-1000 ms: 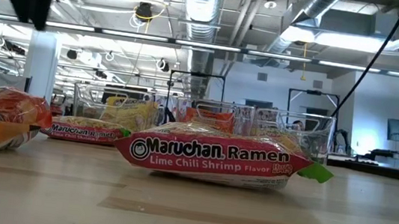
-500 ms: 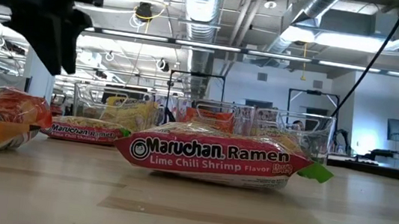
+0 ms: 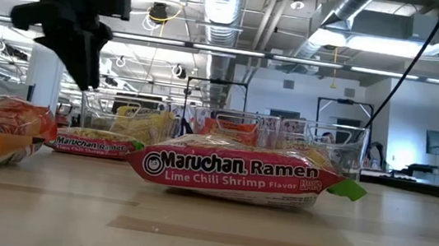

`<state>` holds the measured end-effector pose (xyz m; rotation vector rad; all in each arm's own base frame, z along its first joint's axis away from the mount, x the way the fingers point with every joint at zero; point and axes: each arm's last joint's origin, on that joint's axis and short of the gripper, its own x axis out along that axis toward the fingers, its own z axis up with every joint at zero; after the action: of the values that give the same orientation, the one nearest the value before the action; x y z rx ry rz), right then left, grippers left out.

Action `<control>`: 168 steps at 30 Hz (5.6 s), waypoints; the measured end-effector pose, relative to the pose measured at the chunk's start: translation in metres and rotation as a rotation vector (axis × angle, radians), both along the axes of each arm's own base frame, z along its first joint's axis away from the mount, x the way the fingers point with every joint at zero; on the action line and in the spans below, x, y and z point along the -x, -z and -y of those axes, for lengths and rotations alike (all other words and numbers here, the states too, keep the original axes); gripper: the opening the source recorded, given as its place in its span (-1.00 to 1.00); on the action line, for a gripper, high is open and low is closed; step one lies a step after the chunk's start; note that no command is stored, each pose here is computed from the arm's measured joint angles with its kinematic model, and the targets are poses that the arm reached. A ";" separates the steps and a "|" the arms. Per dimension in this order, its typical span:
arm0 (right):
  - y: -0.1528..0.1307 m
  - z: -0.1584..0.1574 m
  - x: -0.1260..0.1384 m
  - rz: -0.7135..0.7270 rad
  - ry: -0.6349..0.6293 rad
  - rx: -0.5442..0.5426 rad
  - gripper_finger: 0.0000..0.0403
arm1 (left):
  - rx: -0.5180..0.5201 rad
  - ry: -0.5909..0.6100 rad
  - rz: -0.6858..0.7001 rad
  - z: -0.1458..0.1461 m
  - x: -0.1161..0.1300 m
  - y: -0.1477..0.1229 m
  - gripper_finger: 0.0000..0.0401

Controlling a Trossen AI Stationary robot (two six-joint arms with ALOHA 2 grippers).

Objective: Sort Maruchan noodles
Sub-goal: Put the green noodle pack into the right transparent bin

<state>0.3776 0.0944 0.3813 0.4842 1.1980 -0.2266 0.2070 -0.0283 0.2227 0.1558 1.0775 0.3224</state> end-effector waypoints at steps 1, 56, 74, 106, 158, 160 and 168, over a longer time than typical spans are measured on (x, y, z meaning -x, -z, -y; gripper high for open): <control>0.000 0.000 0.000 0.000 -0.001 0.000 -0.19 | 0.001 -0.003 0.019 0.000 -0.002 -0.001 0.04; -0.002 0.004 -0.006 0.053 -0.004 -0.009 -0.19 | -0.182 0.016 -0.416 0.010 -0.047 0.080 -0.99; -0.002 0.004 -0.006 0.050 0.020 -0.025 -0.19 | -0.146 0.053 -0.435 0.031 -0.061 0.037 -1.00; -0.068 0.128 0.041 0.282 -0.019 0.131 -0.36 | -0.707 0.254 -0.305 0.044 -0.095 -0.074 -1.00; 0.002 0.241 0.027 0.369 0.039 -0.249 0.27 | -0.965 0.279 -0.222 0.017 -0.137 -0.099 -1.00; 0.006 0.239 0.026 0.350 0.036 -0.258 0.27 | -0.974 0.283 -0.228 0.015 -0.138 -0.100 -1.00; 0.013 0.232 0.023 0.333 0.018 -0.298 0.14 | -0.981 0.284 -0.238 0.008 -0.141 -0.101 -1.00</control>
<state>0.3543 -0.1380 0.3686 0.7614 0.9033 0.0211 0.3477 -0.0361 0.3237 1.2348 1.0327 0.5621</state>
